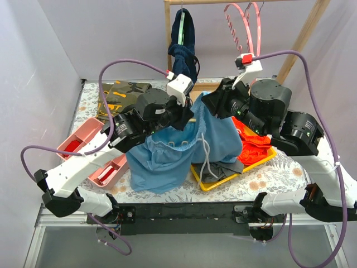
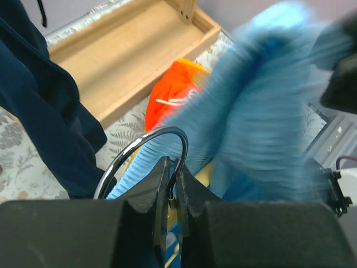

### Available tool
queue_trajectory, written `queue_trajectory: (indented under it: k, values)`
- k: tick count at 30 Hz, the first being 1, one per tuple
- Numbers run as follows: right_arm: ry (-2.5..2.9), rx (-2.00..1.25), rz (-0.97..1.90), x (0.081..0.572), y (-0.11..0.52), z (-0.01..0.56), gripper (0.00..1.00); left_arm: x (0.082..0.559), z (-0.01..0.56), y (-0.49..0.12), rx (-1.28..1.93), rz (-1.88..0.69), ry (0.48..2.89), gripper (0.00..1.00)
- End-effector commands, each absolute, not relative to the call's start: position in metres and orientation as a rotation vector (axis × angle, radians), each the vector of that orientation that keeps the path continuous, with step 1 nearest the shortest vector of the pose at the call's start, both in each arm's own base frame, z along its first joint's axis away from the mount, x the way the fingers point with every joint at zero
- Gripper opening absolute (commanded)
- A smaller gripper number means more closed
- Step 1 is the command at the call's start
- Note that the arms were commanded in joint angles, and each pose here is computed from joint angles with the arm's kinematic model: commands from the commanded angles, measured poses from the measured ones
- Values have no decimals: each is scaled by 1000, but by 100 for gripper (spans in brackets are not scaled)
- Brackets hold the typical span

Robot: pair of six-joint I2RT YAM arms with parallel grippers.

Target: Place the shorts on the hanger

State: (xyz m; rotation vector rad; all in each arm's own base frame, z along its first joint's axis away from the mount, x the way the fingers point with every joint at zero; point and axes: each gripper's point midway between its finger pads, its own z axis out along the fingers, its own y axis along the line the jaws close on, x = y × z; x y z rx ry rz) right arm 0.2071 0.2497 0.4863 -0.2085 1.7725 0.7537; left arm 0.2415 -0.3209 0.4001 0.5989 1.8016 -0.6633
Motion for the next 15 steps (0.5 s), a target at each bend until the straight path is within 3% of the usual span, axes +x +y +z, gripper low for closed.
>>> queue_trajectory:
  k: [1,6,11,15]
  values:
    - [1660,-394,736,197,248,504,37,217,453,-299,553,-786,1629,0]
    - [1520,-652,706,167,228,495,57,214,456,-269,521,-711,1594,0]
    - [1469,-699,618,158,198,488,59,173,498,-250,597,-845,1394,0]
    - [1385,-762,731,135,200,497,59,188,501,-242,537,-761,1406,0]
